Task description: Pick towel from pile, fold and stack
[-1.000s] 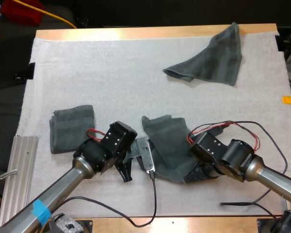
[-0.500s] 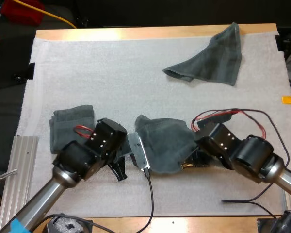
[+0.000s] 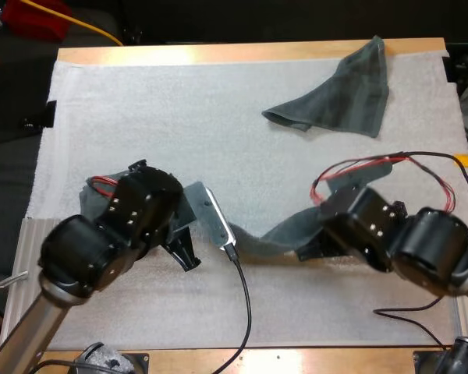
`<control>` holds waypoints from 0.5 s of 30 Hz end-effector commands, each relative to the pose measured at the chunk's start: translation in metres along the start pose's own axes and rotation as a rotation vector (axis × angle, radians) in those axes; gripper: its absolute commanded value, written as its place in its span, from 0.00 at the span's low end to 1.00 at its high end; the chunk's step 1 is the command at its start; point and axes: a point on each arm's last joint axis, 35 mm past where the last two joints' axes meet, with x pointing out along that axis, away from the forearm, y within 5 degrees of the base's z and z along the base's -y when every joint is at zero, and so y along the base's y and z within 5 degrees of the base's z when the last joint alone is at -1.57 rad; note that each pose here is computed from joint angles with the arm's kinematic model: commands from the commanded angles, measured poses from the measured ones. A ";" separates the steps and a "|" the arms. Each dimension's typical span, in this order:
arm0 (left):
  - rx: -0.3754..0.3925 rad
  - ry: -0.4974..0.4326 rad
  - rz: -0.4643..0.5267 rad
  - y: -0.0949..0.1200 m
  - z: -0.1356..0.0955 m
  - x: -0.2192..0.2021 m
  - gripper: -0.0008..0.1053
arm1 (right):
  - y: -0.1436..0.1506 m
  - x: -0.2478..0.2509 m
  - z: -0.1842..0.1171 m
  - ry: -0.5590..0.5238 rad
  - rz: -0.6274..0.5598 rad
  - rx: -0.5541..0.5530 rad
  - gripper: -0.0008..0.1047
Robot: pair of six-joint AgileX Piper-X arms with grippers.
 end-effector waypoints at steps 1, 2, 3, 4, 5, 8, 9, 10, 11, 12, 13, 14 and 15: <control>-0.027 0.016 0.003 0.000 -0.002 -0.007 0.01 | 0.002 -0.009 -0.003 0.002 -0.038 -0.037 0.02; -0.035 0.024 -0.001 0.000 -0.003 -0.009 0.01 | 0.004 -0.010 -0.003 0.001 -0.050 -0.046 0.02; -0.039 0.042 -0.020 -0.001 -0.006 -0.010 0.01 | 0.008 -0.012 -0.005 0.004 -0.065 -0.069 0.02; -0.047 0.055 -0.030 -0.002 -0.008 -0.011 0.01 | 0.011 -0.014 -0.007 0.009 -0.071 -0.079 0.02; -0.047 0.063 -0.040 -0.004 -0.010 -0.013 0.01 | 0.013 -0.015 -0.009 0.014 -0.076 -0.089 0.02; -0.047 0.066 -0.055 -0.010 -0.012 -0.019 0.01 | 0.020 -0.018 -0.014 0.025 -0.088 -0.102 0.02; -0.042 0.051 -0.061 -0.014 -0.012 -0.023 0.01 | 0.022 -0.019 -0.015 0.027 -0.089 -0.112 0.02; -0.040 0.033 -0.066 -0.018 -0.012 -0.027 0.01 | 0.024 -0.020 -0.017 0.027 -0.097 -0.121 0.02; -0.038 0.024 -0.074 -0.021 -0.012 -0.029 0.01 | 0.025 -0.021 -0.017 0.029 -0.102 -0.123 0.02; -0.040 0.015 -0.091 -0.026 -0.013 -0.034 0.01 | 0.026 -0.022 -0.019 0.035 -0.111 -0.128 0.02; -0.047 0.013 -0.099 -0.031 -0.014 -0.037 0.01 | 0.028 -0.024 -0.021 0.041 -0.112 -0.132 0.02; -0.047 0.012 -0.099 -0.033 -0.015 -0.039 0.01 | 0.029 -0.026 -0.022 0.045 -0.111 -0.138 0.02; -0.040 0.019 -0.095 -0.038 -0.017 -0.042 0.01 | 0.031 -0.028 -0.023 0.046 -0.106 -0.142 0.02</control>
